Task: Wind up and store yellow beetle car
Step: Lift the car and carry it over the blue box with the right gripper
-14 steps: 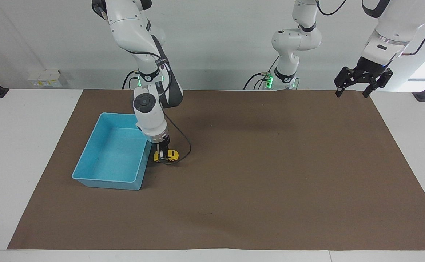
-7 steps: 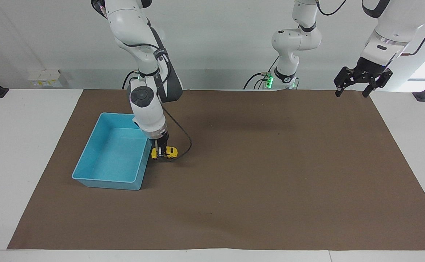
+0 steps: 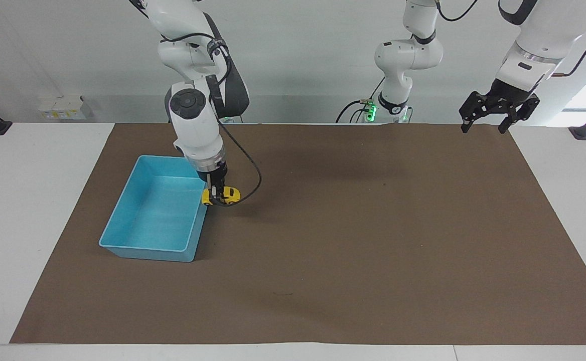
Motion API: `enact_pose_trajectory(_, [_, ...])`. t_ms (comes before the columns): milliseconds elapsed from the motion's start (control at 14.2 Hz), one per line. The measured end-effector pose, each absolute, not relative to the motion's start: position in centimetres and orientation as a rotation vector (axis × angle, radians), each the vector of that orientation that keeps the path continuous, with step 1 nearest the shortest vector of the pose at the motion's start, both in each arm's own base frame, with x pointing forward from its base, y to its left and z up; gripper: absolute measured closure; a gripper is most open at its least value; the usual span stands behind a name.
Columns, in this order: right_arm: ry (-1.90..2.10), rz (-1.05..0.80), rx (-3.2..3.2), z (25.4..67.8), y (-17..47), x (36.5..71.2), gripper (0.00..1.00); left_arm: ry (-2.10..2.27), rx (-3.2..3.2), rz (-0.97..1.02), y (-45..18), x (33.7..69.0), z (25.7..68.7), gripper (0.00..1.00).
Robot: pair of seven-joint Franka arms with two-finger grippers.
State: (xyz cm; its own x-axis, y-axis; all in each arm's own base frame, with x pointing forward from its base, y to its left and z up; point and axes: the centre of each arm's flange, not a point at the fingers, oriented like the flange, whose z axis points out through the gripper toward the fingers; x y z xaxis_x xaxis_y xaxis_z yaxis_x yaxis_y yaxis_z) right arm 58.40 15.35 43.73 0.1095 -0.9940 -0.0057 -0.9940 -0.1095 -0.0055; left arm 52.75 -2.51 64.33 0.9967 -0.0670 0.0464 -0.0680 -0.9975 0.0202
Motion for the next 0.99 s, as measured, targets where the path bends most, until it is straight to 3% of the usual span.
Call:
enact_pose_trajectory(352, [1.892, 0.004, -2.509, 44.4, 14.4, 58.2, 0.53, -0.119, 3.117, 0.069, -3.0, 52.7, 64.3, 0.00])
enact_pose_trajectory(985, [1.476, 0.056, -2.783, 43.8, 4.0, 59.5, 0.53, -0.140, 3.115, 0.039, -3.7, 52.5, 64.2, 0.00])
